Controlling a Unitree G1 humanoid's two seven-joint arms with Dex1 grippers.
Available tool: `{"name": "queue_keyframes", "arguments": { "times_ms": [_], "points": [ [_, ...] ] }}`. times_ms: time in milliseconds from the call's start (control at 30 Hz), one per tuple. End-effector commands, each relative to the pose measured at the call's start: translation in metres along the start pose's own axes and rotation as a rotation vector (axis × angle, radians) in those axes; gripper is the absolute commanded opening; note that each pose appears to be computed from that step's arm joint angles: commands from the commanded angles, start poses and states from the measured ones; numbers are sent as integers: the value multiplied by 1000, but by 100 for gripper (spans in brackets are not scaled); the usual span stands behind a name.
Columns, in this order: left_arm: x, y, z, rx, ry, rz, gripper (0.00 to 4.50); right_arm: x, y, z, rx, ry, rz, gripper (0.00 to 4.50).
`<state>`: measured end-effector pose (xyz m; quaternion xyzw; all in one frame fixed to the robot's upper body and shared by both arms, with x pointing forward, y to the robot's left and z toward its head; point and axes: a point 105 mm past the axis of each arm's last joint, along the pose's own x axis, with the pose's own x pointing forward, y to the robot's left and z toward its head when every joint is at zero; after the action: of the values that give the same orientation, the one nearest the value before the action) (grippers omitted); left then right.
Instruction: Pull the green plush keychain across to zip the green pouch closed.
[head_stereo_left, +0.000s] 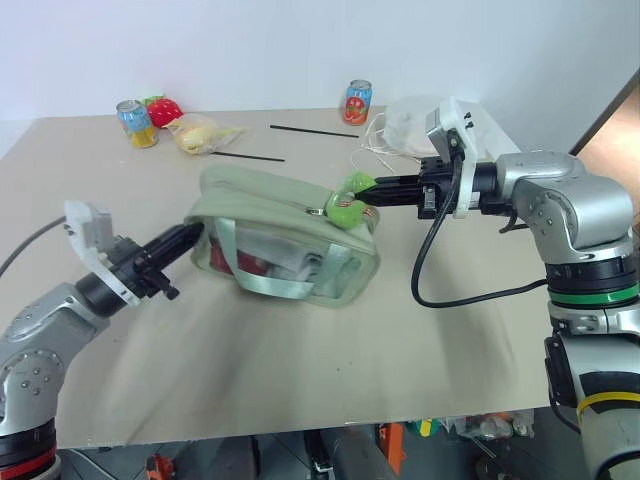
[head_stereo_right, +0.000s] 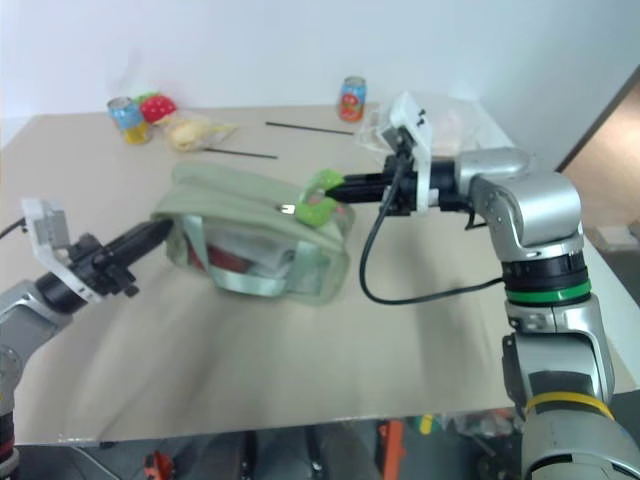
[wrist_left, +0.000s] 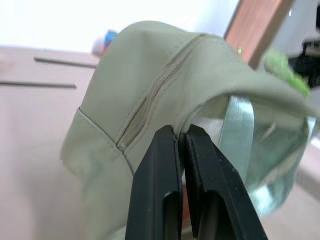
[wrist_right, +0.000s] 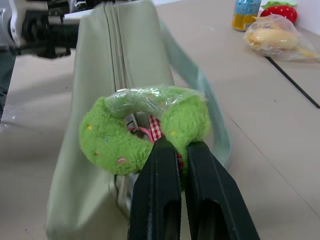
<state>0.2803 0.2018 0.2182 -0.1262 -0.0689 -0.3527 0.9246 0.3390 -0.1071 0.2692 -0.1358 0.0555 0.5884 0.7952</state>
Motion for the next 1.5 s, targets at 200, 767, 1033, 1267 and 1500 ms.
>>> {"name": "queue_keyframes", "arguments": {
  "times_ms": [200, 767, 1033, 1267, 1500],
  "points": [
    [-12, 3, -3, 25, 38, 24, 0, -37, -22, -6, -10, 40, -115, 3],
    [-19, 5, -20, -22, 62, 61, 0, -25, 18, -110, 154, 268, -27, 3],
    [-17, 2, -17, -24, 61, 54, 0, 2, 24, -130, 127, 276, -10, 3],
    [-16, 0, -19, -30, 77, 56, 0, -19, -20, -95, 73, 147, -184, 93],
    [-15, -11, -18, -91, 79, -10, 210, -63, -16, -49, 90, -29, -128, 336]
  ]
}}
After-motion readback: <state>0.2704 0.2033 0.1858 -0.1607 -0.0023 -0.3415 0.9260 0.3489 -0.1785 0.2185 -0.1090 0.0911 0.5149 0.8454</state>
